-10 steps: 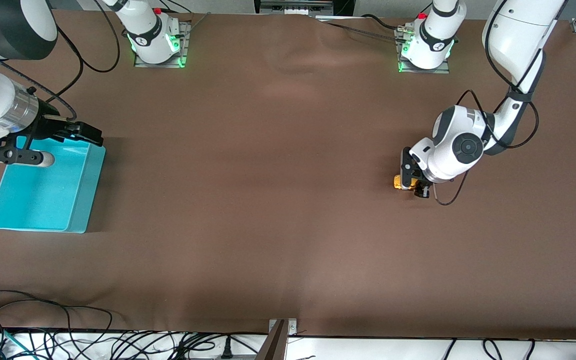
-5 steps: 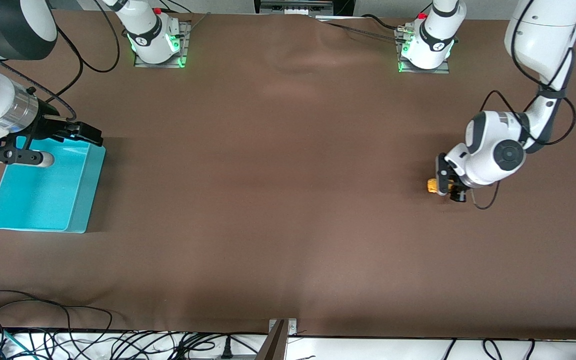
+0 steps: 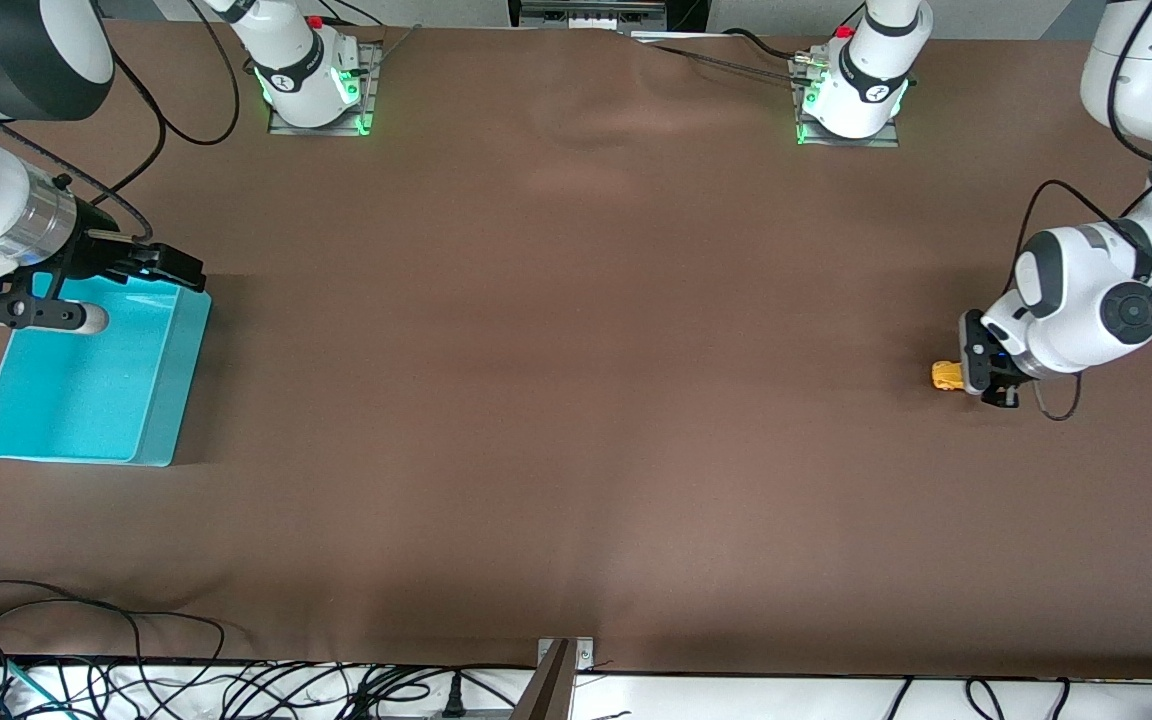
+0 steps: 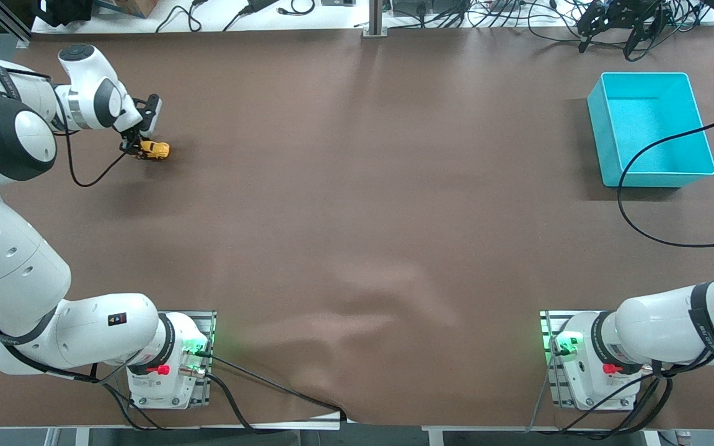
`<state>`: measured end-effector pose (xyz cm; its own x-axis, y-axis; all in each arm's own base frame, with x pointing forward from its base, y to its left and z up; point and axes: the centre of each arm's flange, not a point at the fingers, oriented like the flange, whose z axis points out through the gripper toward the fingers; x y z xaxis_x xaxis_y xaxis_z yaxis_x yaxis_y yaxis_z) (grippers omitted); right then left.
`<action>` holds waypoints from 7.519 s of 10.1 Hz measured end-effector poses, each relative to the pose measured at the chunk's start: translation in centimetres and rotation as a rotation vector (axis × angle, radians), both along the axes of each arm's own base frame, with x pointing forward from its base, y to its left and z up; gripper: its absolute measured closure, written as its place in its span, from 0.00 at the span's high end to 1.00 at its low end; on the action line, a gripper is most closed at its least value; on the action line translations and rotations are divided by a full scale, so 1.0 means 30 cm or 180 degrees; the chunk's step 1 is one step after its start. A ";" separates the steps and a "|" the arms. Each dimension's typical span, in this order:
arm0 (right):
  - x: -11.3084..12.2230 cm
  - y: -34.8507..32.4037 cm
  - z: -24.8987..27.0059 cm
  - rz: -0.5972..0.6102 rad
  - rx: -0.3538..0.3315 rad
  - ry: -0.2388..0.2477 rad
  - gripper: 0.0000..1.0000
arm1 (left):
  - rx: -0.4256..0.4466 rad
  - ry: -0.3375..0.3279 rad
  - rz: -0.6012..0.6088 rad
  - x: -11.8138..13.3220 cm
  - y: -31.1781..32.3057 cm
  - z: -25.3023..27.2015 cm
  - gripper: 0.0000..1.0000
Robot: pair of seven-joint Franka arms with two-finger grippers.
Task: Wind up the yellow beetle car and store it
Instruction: 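Drag the held car backward along the table with the left gripper, then roll the car back and forth on the table with the left gripper, then open the left gripper to release the car rolling toward the bin, then raise the left gripper away while the right gripper reaches the car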
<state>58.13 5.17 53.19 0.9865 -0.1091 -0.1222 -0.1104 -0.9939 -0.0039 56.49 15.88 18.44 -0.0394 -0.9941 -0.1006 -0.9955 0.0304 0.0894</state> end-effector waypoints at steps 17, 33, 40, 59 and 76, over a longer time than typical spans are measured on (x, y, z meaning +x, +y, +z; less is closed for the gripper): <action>0.000 0.001 -0.001 0.0002 -0.0001 0.0006 1.00 | -0.0477 0.0236 0.0371 0.143 -0.338 0.037 0.45; 0.000 0.002 -0.003 0.0005 -0.0002 0.0009 1.00 | -0.0062 0.0302 0.0112 0.113 -0.055 -0.006 0.45; 0.000 0.002 -0.004 0.0004 -0.0002 0.0011 1.00 | -0.0074 0.0291 0.0022 0.102 0.073 -0.006 0.45; -0.001 0.002 -0.006 0.0005 -0.0003 0.0026 1.00 | -0.0214 0.0632 0.0073 0.283 -0.063 0.289 1.00; 0.034 0.004 -0.081 0.0653 0.0018 0.0068 1.00 | -0.0139 0.0517 0.0923 0.356 -0.211 0.602 1.00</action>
<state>59.14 5.29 50.76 0.9851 0.0946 -0.1434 0.0943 -0.9955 -0.0093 67.16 9.55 36.49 0.2336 -0.9696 -0.0732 -0.9362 -0.2446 0.2524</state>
